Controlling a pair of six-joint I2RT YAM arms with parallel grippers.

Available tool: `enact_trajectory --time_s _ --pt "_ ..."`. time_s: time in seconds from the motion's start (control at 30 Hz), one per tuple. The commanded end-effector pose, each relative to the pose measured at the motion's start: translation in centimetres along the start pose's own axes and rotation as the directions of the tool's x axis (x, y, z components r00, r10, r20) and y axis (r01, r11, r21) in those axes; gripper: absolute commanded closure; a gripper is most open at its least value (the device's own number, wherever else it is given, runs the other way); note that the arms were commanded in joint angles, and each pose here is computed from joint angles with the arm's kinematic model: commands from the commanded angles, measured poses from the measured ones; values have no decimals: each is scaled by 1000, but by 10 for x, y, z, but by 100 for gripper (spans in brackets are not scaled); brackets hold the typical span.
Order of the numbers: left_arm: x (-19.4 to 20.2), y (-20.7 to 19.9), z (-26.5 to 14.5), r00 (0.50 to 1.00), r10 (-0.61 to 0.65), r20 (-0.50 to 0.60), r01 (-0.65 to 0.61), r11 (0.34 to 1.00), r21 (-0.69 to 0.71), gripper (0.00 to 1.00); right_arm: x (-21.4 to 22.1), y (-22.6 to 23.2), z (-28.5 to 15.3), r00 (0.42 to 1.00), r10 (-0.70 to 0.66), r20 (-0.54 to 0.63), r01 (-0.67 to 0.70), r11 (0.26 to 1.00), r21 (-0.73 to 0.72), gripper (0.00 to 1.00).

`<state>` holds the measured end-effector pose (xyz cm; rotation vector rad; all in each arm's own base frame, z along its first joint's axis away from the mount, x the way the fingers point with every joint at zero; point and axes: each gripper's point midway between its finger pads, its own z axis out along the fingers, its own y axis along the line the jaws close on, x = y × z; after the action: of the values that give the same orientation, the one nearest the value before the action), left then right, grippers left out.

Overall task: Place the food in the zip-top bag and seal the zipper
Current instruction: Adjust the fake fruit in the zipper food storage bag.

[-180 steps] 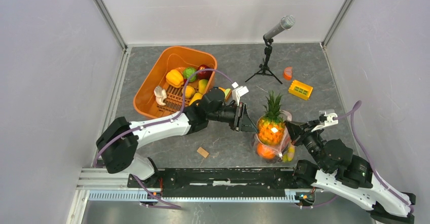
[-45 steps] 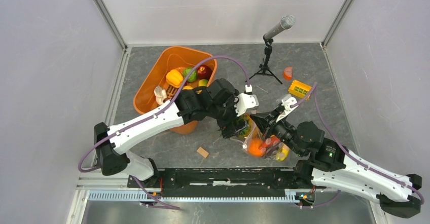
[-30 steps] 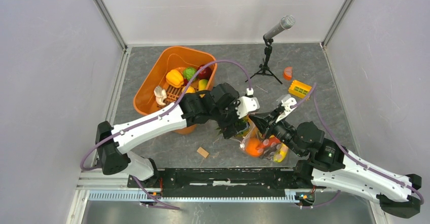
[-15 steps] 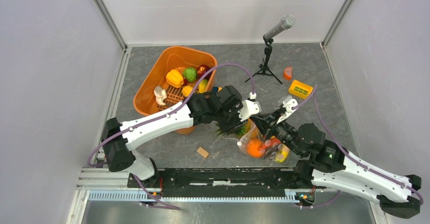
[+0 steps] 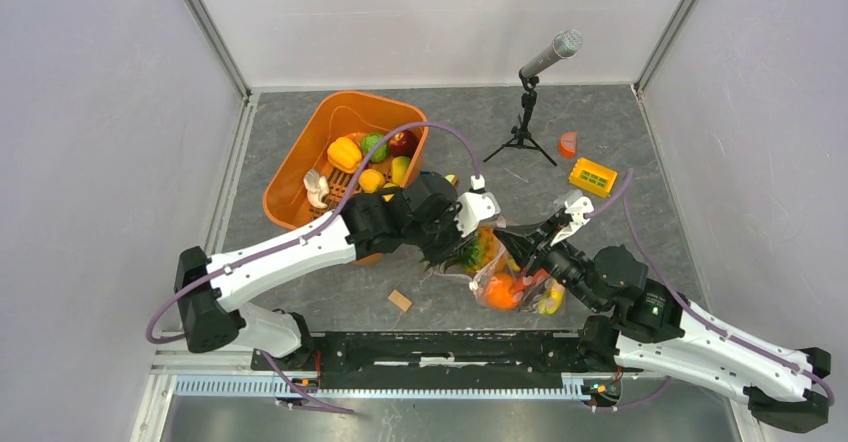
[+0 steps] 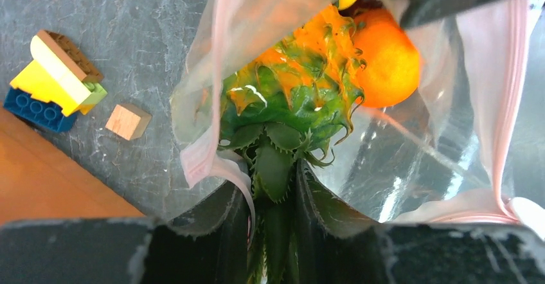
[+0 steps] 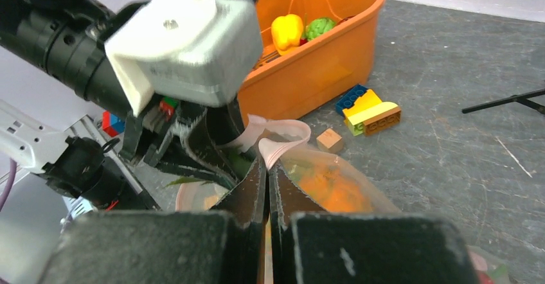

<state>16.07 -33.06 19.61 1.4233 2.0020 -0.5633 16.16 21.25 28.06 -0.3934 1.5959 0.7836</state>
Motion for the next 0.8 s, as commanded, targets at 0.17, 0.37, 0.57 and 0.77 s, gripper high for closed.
enact_trajectory --time_s 0.17,0.37,0.57,0.77 --pt "-49 32 -36 927 -265 264 314 936 -161 98 9 27 7 1000 -5 -9 4 990 -144 100" --pt "-48 38 -54 900 -327 288 389 901 -194 98 12 20 13 1000 3 -16 -4 996 -94 100" --pt "-39 41 -77 922 -317 221 366 899 -239 98 5 10 16 1000 8 3 -8 1000 -27 100" --pt "-36 48 -84 904 -380 195 423 856 -298 98 6 25 22 1000 5 -12 -6 996 -91 100"
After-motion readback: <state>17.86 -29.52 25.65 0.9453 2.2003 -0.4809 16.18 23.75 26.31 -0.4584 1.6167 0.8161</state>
